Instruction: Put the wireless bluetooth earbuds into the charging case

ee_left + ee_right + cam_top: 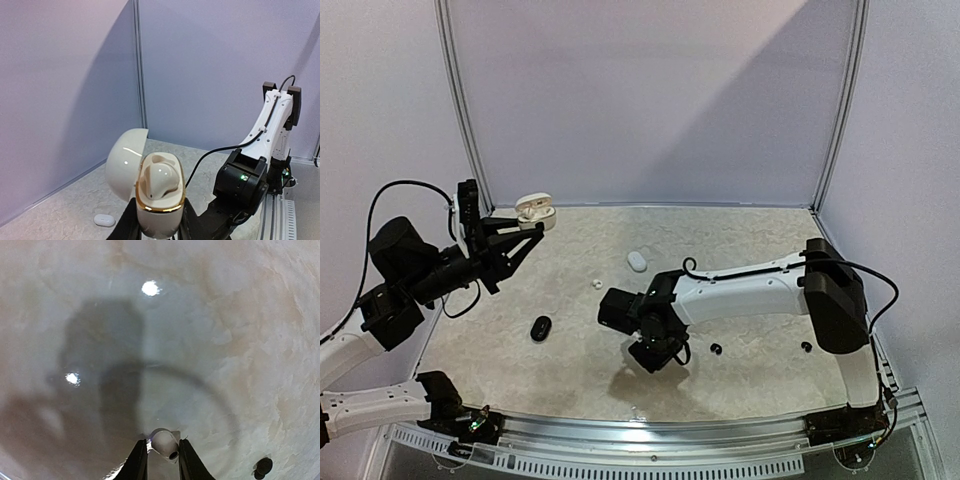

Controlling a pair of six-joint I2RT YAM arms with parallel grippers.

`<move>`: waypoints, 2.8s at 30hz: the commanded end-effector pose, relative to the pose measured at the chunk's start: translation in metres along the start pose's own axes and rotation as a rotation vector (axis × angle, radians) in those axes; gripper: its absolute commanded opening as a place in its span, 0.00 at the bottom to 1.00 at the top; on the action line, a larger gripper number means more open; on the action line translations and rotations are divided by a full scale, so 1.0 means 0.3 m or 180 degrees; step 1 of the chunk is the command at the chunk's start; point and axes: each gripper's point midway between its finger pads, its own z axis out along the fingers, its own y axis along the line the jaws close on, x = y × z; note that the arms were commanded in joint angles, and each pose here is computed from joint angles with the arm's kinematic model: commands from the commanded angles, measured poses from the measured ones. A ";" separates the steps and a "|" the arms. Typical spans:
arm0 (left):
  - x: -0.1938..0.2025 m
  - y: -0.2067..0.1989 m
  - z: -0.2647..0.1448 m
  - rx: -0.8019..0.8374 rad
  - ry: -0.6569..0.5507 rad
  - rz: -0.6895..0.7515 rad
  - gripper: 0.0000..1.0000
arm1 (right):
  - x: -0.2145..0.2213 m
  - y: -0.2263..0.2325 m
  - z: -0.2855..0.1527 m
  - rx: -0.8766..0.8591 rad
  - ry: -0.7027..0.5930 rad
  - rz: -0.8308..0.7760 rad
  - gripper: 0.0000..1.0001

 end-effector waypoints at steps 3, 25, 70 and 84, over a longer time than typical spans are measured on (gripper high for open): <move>0.030 0.011 0.002 -0.0019 0.0059 0.0029 0.00 | -0.031 0.085 -0.072 -0.0278 -0.0179 -0.0142 0.22; 0.041 0.012 0.005 -0.0018 0.0092 0.0016 0.00 | -0.084 0.060 -0.172 -0.0732 -0.0463 0.0078 0.21; 0.023 -0.019 0.000 0.0150 0.0054 0.0110 0.00 | -0.141 0.080 -0.219 -0.1115 -0.0525 -0.0464 0.04; -0.132 -0.232 -0.034 0.1391 -0.0320 0.0478 0.00 | -0.373 -0.125 -1.417 -0.2052 -0.3669 -0.0840 0.07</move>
